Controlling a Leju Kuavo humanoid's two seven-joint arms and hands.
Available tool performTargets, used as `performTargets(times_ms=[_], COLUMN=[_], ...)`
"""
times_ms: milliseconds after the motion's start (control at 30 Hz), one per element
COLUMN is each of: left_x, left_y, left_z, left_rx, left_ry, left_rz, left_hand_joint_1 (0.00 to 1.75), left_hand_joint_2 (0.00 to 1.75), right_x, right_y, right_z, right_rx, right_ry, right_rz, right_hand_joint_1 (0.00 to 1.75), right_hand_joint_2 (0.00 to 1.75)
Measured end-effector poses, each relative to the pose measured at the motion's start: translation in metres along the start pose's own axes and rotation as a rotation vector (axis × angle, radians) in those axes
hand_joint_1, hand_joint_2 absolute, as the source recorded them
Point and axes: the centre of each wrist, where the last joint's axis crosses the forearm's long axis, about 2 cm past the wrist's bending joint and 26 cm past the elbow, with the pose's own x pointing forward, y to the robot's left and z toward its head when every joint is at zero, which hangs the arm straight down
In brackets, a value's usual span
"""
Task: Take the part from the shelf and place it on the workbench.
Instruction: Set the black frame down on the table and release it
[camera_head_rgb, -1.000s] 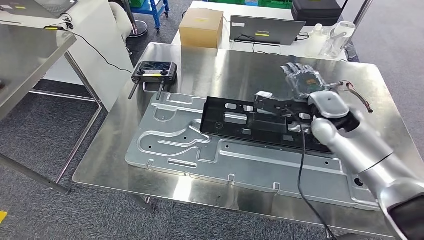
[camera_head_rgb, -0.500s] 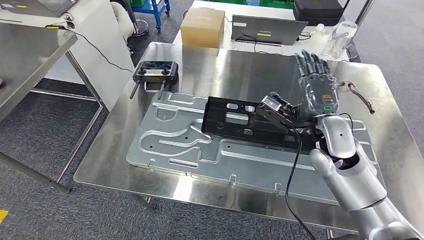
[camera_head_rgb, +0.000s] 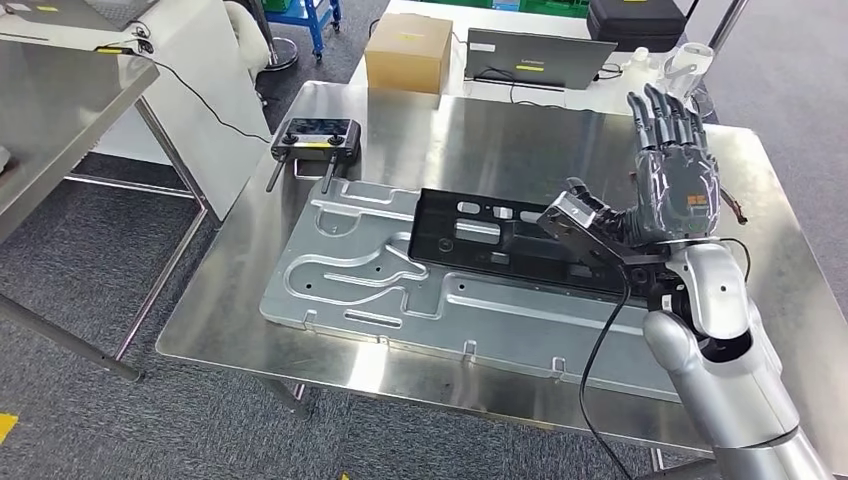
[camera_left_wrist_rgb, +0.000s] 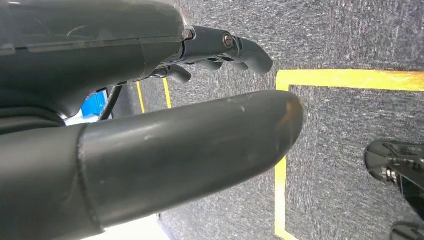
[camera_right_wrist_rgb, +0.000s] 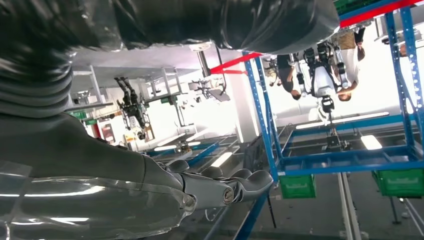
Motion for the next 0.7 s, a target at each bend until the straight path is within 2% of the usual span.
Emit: performTargets(times_ms=[700], left_x=[0.005], left_y=[0.003], left_z=[-0.001], left_rx=[-0.006], left_ry=[0.008], left_rz=[-0.002], left_hand_joint_1=[0.00], left_hand_joint_2=[0.00], right_x=[0.010], right_y=[0.008], right_z=[0.015], right_rx=[0.026], right_ry=[0.008], right_rz=[0.015], right_hand_joint_1=[0.00], right_hand_joint_2=[0.00])
